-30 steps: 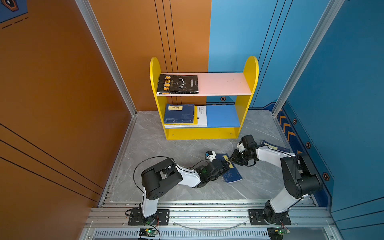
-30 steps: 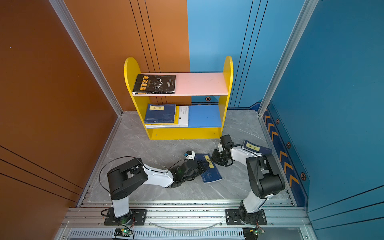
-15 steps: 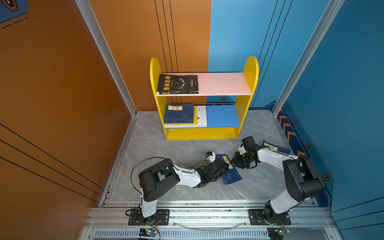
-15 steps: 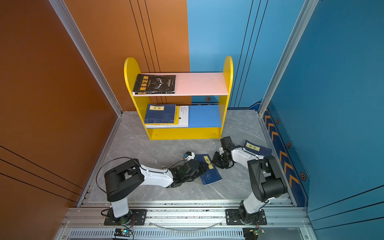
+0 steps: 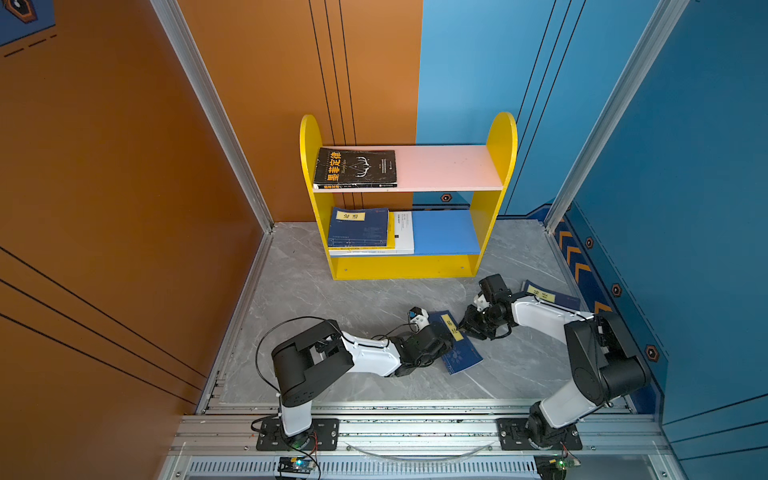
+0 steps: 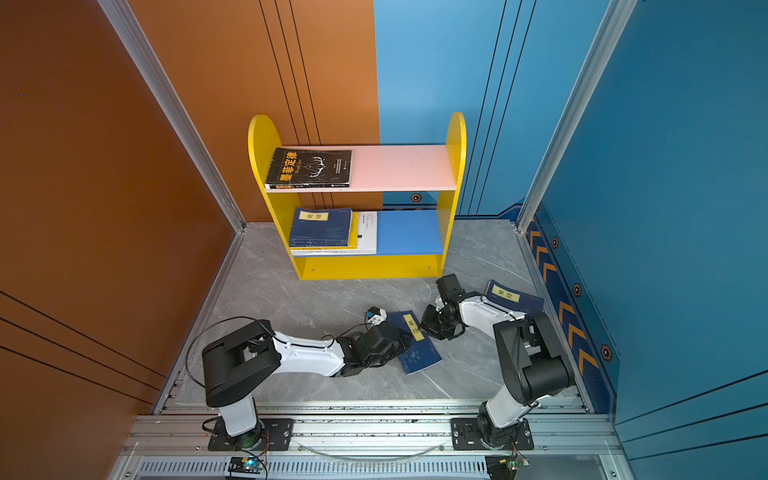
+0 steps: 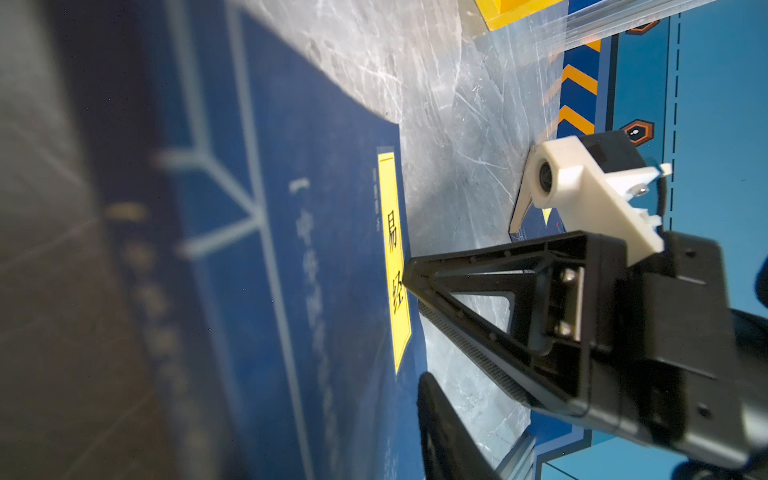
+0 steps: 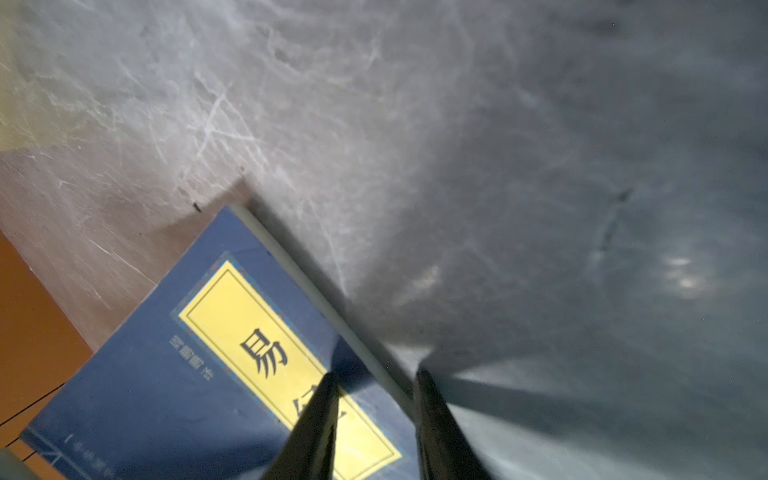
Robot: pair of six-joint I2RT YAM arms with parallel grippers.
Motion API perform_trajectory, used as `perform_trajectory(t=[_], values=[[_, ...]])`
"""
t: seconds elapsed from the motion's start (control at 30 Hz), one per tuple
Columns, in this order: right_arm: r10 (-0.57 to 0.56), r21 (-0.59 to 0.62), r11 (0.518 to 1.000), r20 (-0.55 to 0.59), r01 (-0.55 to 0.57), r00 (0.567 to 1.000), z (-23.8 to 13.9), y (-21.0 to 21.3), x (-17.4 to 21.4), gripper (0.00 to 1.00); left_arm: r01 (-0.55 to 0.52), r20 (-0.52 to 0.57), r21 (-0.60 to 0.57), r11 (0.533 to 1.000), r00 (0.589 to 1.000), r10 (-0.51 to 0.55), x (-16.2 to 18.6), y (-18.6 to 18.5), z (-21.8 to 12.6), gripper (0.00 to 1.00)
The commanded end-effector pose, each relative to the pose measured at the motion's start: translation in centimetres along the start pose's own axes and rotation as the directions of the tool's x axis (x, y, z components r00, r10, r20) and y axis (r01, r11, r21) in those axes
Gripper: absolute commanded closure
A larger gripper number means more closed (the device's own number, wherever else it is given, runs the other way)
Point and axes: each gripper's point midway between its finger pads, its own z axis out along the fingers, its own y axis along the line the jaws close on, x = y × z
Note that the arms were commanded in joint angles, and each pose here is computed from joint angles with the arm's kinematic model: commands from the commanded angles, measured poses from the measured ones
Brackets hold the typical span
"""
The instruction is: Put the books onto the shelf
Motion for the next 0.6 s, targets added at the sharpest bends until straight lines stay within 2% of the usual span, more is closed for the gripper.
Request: perform_trajectory(t=[0.0, 0.57], values=[[0.037, 0.037, 0.999, -0.034, -0.035, 0.999, 0.14, -1.05, 1.56, 0.66, 0.006, 0.008, 0.004, 1.0, 1.0, -0.006, -0.26, -0.16, -0.64, 0.62], [0.06, 0.006, 0.998, -0.038, -0.06, 0.997, 0.23, -0.69, 1.83, 0.67, 0.006, 0.031, 0.021, 1.0, 0.999, -0.007, -0.66, -0.2, -1.16, 0.64]])
